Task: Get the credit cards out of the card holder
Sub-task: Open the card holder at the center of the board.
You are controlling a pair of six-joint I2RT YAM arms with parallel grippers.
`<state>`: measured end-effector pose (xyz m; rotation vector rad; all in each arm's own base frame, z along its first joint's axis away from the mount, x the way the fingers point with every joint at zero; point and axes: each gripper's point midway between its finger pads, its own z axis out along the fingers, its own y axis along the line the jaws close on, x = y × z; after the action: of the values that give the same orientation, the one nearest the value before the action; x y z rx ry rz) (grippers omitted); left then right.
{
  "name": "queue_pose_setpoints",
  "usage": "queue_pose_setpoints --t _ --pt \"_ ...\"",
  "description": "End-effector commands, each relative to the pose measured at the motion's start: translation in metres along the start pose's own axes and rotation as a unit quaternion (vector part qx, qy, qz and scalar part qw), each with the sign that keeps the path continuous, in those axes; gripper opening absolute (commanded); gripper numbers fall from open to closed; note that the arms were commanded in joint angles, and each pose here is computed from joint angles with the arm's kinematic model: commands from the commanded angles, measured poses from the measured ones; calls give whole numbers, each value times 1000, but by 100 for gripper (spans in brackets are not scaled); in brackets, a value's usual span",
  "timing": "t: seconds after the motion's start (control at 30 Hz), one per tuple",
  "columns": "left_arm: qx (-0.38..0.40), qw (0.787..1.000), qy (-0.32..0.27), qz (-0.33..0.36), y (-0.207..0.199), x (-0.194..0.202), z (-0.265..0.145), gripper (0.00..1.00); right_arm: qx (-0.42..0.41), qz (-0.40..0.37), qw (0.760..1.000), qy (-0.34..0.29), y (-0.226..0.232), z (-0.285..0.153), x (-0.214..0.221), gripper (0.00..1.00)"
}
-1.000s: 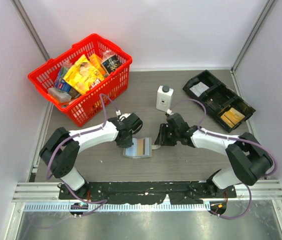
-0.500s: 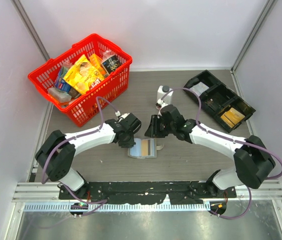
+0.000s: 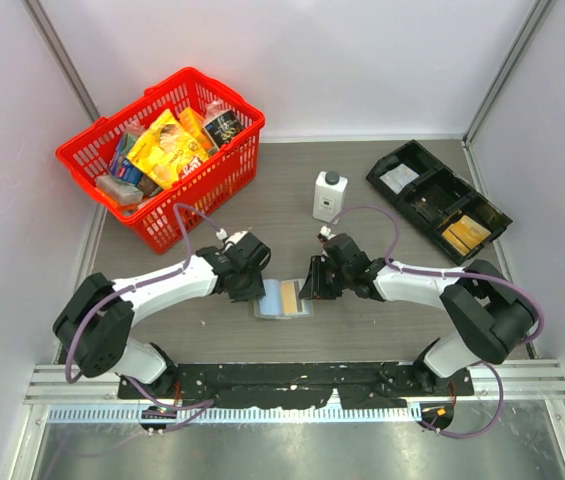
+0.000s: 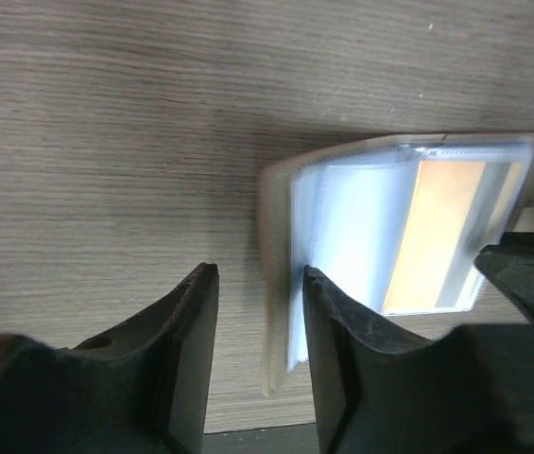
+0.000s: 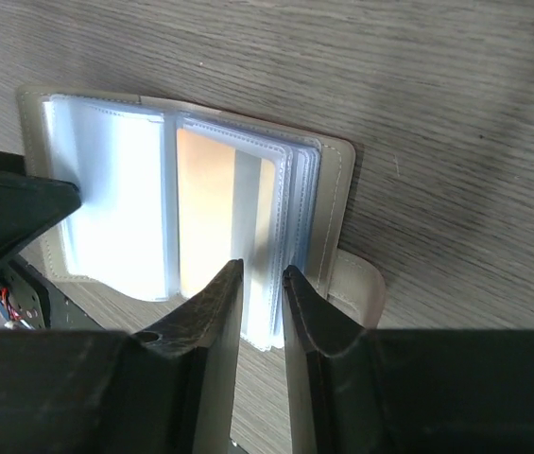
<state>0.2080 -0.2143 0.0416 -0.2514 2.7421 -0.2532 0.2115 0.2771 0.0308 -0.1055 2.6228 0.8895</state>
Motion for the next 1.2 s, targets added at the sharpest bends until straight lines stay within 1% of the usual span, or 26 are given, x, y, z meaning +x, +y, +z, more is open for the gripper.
queue_pose_setpoints --t 0.0,0.1,0.13,0.27,0.33,0.4,0.47,0.53,0.67,0.83,0.87,1.0,1.1,1.17 --pt "27 999 -40 -19 -11 -26 -27 51 3 -19 1000 -21 -2 -1 -6 29" --pt "42 998 -51 -10 -21 -39 -50 66 5 -24 999 -26 -1 -4 -10 28" --pt "56 997 -51 -8 -29 -43 -59 68 8 -28 999 -27 -1 -4 -10 28" --pt "129 991 -47 -2 -71 -53 -93 68 20 -36 999 -23 -3 -6 -11 28" --pt "173 984 -42 3 -97 -55 -110 66 24 -40 999 -21 -4 -5 -9 28" --pt "220 975 -18 3 -122 -48 -119 62 24 -41 999 -21 -4 -4 -9 28" --pt "242 970 -1 -5 -135 -44 -114 56 26 -38 999 -23 -4 -4 -9 28" --pt "239 971 15 -12 -138 -39 -98 51 26 -36 999 -25 -5 -3 -9 27" --pt "202 979 37 -14 -123 -26 -64 41 24 -30 999 -29 -3 -4 -10 27" --pt "147 987 64 -14 -88 -11 -29 37 28 -28 999 -29 -6 -4 -8 27" --pt "135 988 69 -12 -79 -7 -24 33 27 -27 999 -30 -6 -4 -9 27" --pt "98 993 72 5 -54 0 -12 32 30 -27 999 -28 -8 -3 -6 27" --pt "54 996 72 25 -32 5 -3 32 29 -25 999 -29 -7 -3 -8 27" --pt "42 996 76 30 -24 10 2 30 28 -24 999 -30 -6 -3 -8 27"
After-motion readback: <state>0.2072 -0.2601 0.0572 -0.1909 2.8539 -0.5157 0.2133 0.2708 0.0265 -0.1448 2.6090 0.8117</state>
